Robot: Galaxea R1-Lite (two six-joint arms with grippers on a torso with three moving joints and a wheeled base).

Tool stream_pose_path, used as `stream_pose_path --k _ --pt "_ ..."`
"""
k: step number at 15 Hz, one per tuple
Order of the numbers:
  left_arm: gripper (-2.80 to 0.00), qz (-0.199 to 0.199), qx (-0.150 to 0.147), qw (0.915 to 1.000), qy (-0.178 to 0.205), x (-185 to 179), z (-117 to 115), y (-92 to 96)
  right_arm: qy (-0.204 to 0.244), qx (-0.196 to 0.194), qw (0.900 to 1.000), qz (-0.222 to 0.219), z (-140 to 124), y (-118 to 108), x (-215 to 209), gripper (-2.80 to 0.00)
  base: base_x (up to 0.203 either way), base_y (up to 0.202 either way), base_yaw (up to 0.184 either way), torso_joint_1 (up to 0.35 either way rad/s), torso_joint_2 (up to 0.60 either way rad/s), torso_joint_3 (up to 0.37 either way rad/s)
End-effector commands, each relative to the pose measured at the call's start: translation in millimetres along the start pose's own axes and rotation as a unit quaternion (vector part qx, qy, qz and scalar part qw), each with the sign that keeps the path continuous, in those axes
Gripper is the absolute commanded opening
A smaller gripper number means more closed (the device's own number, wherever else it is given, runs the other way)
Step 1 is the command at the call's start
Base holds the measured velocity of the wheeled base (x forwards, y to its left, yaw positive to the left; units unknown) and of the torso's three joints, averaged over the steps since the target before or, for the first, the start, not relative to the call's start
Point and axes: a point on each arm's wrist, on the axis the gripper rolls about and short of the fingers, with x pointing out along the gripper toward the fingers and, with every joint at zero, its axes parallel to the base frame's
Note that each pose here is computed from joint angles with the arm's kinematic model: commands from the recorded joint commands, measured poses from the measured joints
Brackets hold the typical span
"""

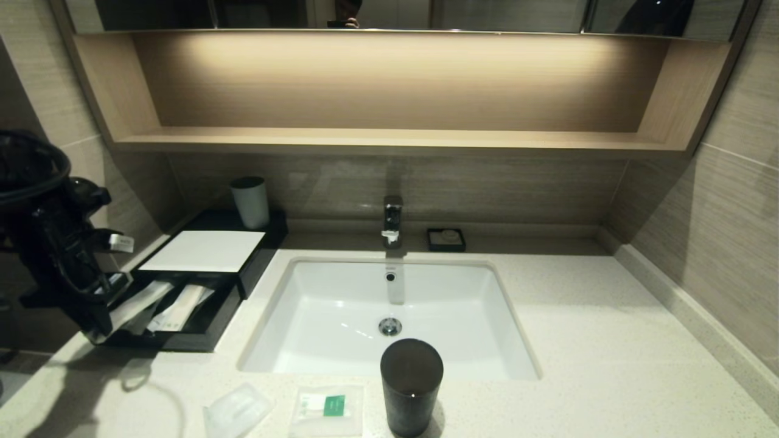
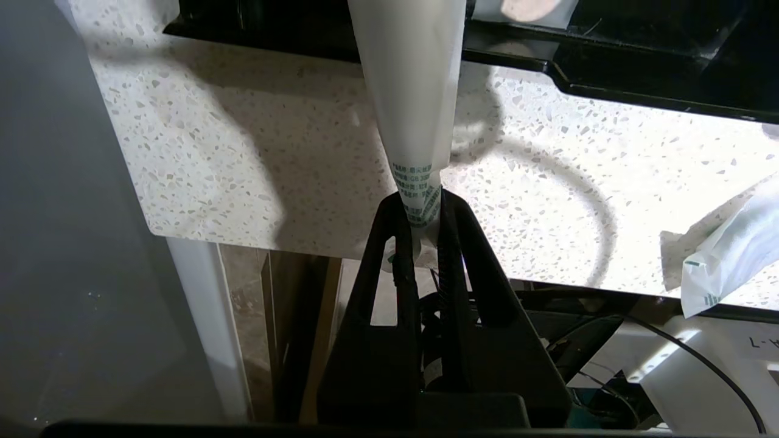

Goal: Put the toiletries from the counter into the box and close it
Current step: Place the bathroom toiletry into the drawer

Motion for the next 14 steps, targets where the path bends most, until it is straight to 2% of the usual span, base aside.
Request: stream_pose_path --k 1,6,14 --pt "-2.80 -0.001 0.003 1.0000 0.007 5 3 -1.2 0.001 0.000 1.000 0.000 0 0 0 -2.80 0.000 0.000 0.000 0.000 0.00 0.000" --pt "-2.80 0.005 0.006 0.9998 -0.021 8 11 -0.9 0.001 0.000 1.000 0.000 0 0 0 -2.80 0.000 0.000 0.000 0.000 0.00 0.000" --pt "-2.80 0.010 0.007 0.9991 -0.040 14 20 0.6 0.000 0.000 1.000 0.000 0 0 0 -2.80 0.000 0.000 0.000 0.000 0.00 0.000"
